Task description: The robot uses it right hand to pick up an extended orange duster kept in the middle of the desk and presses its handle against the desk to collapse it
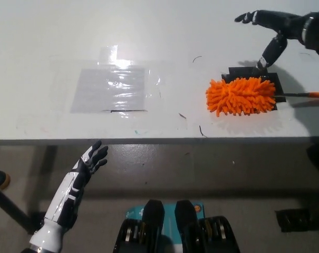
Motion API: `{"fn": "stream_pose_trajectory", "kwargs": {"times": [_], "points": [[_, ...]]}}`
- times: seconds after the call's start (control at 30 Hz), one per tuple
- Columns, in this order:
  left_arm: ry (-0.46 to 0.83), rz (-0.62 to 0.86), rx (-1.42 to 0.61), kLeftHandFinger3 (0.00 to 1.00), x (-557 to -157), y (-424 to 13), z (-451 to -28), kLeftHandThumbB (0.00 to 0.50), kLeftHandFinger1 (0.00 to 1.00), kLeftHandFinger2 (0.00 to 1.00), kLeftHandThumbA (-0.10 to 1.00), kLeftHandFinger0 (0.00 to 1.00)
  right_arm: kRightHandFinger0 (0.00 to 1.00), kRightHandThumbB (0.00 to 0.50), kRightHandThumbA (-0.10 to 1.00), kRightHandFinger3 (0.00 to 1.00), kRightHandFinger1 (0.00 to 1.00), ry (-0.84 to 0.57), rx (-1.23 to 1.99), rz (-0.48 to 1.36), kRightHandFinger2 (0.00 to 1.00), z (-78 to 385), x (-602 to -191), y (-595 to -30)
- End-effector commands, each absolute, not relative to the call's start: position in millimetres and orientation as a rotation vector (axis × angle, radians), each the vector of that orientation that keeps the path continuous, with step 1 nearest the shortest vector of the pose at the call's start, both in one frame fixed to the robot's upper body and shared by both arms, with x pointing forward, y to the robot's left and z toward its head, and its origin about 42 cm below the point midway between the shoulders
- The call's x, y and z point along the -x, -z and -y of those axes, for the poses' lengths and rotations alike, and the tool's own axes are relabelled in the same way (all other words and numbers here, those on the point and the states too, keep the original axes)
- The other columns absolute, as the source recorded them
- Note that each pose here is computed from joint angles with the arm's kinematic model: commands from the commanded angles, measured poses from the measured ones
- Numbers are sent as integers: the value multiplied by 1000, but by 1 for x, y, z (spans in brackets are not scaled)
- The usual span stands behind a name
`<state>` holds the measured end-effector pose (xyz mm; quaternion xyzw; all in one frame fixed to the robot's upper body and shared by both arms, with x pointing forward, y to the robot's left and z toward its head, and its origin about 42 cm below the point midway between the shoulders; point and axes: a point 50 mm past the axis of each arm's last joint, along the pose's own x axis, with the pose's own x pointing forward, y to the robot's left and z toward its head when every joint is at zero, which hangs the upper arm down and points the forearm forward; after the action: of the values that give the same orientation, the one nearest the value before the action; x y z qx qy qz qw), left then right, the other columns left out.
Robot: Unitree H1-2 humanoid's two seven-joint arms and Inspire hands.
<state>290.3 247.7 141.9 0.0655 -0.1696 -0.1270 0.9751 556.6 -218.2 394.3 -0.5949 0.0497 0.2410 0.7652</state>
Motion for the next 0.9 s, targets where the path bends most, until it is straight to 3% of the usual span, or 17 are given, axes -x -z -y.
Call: {"fn": "stream_pose_trajectory", "kwargs": {"times": [0.0,0.2,0.23,0.43,0.8,0.87], "points": [[259,375,-151,1000,-290,-145,-249,281,1000,1000,1000,1000,1000,384,1000,1000,1000,-530,1354,-85,1000,205,-570,-429],[260,379,-158,1000,-291,-144,-250,265,1000,1000,1000,1000,1000,400,1000,1000,1000,-530,1368,-111,1000,199,-582,-421],[261,377,-158,1000,-290,-144,-251,240,1000,1000,1000,1000,1000,422,1000,1000,1000,-522,1347,-134,1000,194,-587,-414],[259,376,-155,1000,-292,-145,-250,198,1000,1000,1000,1000,1000,438,1000,1000,1000,-515,1323,-171,1000,186,-593,-407],[248,356,-145,1000,-289,-141,-252,178,1000,1000,1000,1000,1000,402,1000,1000,1000,-540,1340,-231,1000,174,-597,-387],[246,338,-140,1000,-284,-139,-252,178,1000,1000,1000,1000,1000,430,1000,1000,1000,-550,1341,-272,1000,173,-597,-369]]}}
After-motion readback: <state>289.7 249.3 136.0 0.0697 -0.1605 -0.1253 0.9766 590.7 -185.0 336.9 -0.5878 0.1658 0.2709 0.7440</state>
